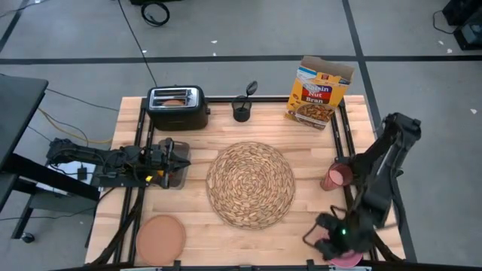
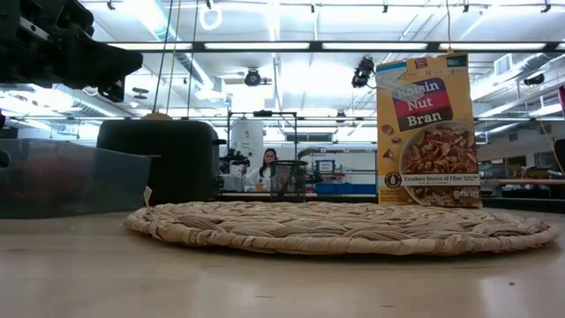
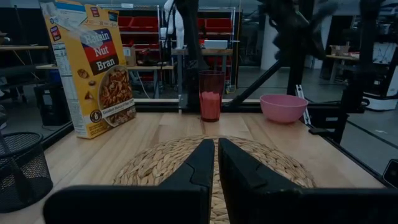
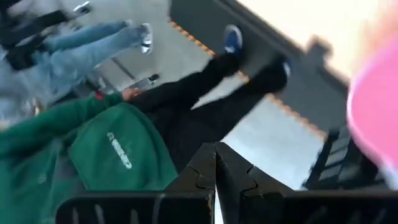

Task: Arrange a breakfast setting
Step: Put the pink bowl at the center of the brown mat

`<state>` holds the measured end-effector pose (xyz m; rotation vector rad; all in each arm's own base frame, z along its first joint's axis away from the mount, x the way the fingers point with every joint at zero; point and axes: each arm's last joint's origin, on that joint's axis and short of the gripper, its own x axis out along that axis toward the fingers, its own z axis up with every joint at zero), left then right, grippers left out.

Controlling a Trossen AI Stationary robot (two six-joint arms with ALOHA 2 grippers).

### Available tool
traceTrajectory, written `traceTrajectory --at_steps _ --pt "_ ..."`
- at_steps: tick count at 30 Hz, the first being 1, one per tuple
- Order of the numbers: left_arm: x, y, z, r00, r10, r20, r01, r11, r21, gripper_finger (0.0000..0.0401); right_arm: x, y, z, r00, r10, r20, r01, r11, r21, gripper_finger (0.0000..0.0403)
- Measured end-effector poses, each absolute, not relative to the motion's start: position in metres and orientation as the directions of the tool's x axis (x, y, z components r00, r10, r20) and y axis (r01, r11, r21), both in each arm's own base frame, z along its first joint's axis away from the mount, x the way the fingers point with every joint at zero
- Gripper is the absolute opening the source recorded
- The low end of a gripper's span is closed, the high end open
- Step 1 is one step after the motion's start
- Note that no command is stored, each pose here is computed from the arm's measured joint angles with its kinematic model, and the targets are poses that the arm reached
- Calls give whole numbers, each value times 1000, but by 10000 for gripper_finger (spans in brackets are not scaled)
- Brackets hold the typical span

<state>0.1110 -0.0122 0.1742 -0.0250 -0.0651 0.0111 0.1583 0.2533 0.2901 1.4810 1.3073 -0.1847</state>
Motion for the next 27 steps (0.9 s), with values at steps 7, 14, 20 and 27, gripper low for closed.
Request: traceTrajectory --at_steps 7,14,20,27 --pt "111 -12 174 998 12 65 -10 1000 -25 30 168 280 247 174 589 -789 891 247 381 38" --pt "111 -12 174 998 12 65 -10 1000 -25 30 171 273 229 136 473 -870 919 267 289 138" --pt "111 -12 175 997 12 70 -10 1000 -26 30 167 260 214 37 308 -951 937 320 140 196" --pt "111 -12 175 997 12 70 -10 1000 -26 30 175 271 192 42 290 -956 937 321 139 192"
